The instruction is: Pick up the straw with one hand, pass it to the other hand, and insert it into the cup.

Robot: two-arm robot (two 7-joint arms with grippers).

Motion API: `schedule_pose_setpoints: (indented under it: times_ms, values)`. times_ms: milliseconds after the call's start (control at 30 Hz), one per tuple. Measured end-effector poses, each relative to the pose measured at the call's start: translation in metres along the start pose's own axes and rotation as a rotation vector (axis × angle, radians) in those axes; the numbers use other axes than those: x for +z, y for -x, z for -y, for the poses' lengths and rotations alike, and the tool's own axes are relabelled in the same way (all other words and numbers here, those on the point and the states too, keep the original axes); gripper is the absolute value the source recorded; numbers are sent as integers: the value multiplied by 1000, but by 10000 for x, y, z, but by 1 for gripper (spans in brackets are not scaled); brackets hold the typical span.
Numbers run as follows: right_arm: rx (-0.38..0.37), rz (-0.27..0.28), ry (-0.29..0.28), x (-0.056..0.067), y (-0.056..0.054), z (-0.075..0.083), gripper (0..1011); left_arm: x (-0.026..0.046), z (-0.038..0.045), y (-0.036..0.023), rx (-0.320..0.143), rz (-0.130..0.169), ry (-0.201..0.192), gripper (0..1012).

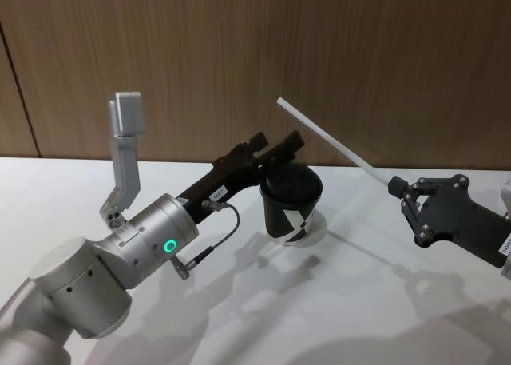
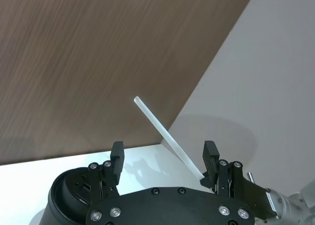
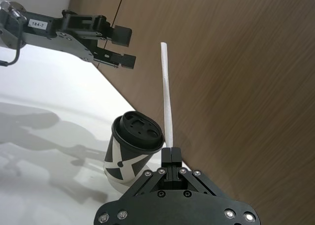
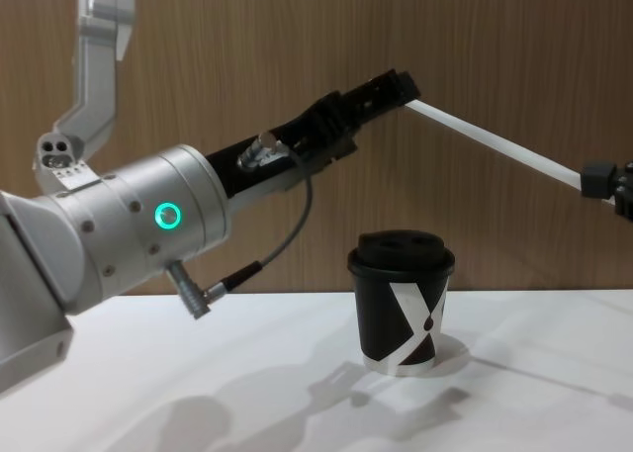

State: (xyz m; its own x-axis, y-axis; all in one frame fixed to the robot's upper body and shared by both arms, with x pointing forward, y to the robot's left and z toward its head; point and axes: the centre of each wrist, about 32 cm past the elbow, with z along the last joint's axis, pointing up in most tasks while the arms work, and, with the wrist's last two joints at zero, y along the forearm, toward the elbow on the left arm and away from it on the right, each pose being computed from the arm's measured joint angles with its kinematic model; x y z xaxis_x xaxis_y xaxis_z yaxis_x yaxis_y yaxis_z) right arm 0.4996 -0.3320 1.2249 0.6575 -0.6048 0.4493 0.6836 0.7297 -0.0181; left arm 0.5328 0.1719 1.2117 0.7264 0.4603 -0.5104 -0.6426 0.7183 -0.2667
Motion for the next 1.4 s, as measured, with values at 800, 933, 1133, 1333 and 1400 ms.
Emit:
schedule_pose_setpoints:
  times_ms: [800,933,1133,1333,1400]
  values:
    - [0,0,0,0,0,0,0,-190,373,-41,-13,-153,-26,1003]
    - [0,0,0,0,0,0,0,-212,424,-34,-20,-171,-20,1003]
    - [0,0,0,0,0,0,0,-236,477,-26,-28,-189,-7,1003]
    - [0,0,0,0,0,0,0,-255,525,-14,-36,-201,5,1003]
    - [0,0,0,0,0,0,0,-260,534,-13,-38,-203,7,1003]
